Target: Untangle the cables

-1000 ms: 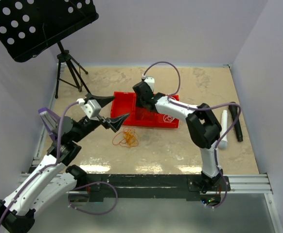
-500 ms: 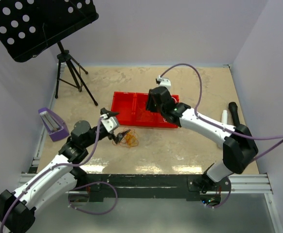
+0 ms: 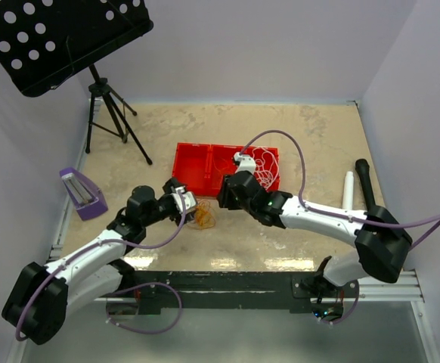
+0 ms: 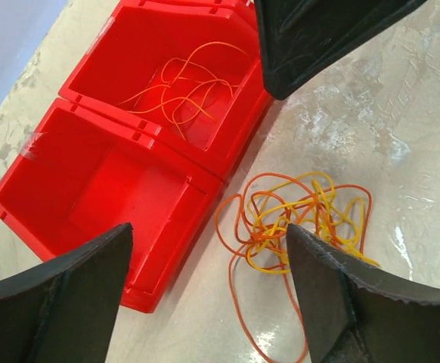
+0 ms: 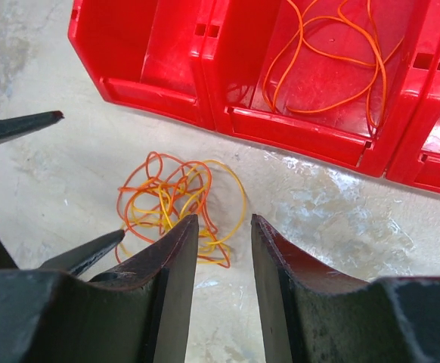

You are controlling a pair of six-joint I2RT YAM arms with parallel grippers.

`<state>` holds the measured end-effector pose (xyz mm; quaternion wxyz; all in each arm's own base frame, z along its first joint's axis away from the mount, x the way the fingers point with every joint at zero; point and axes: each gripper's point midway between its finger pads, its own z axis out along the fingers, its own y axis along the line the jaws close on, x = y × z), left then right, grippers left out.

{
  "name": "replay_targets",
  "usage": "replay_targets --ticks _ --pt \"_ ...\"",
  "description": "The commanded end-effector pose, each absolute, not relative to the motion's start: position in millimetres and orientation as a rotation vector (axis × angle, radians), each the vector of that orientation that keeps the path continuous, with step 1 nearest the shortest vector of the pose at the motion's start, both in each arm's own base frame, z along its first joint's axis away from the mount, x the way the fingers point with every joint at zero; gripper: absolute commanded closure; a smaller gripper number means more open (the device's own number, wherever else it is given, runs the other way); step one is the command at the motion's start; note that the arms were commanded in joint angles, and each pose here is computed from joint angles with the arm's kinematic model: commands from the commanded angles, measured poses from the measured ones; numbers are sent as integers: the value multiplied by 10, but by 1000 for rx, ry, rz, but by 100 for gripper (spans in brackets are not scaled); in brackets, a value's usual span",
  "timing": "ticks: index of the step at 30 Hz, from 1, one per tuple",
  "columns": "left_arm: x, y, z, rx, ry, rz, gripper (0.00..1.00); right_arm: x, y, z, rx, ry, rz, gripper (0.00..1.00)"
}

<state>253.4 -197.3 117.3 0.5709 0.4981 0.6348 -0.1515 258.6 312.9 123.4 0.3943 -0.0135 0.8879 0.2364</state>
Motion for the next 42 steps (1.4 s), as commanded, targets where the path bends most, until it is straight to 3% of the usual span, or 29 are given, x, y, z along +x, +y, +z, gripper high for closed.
replay_targets --ticks 1,3,7,9,19,26,35,40,42 --pt "2598 -2116 1436 1213 1357 -381 19 2579 3210 1478 4 2180 717 62" --pt "2453 -2184 1308 1330 1339 -444 25 2564 3200 1494 6 2174 724 62" --pt "2347 -2203 1174 1430 1341 -481 53 2565 3179 1539 5 2164 722 62" --pt "2361 -2211 1164 1444 1334 -476 60 2561 3178 1564 3 2156 729 62" --pt "2523 -2268 1330 1411 1267 -425 71 2503 3191 1660 -56 2122 776 62" --pt "2504 -2273 1360 1409 1260 -433 100 2503 3214 1648 -73 2123 778 62" --pt "2364 -2310 1826 1376 1303 -543 100 2477 3154 1650 -117 2101 763 59" --pt "2242 -2275 1719 1411 1354 -583 99 2470 3145 1631 -117 2104 761 59" --pt "2283 -2240 1537 1425 1410 -565 88 2473 3132 1645 -108 2100 760 59"
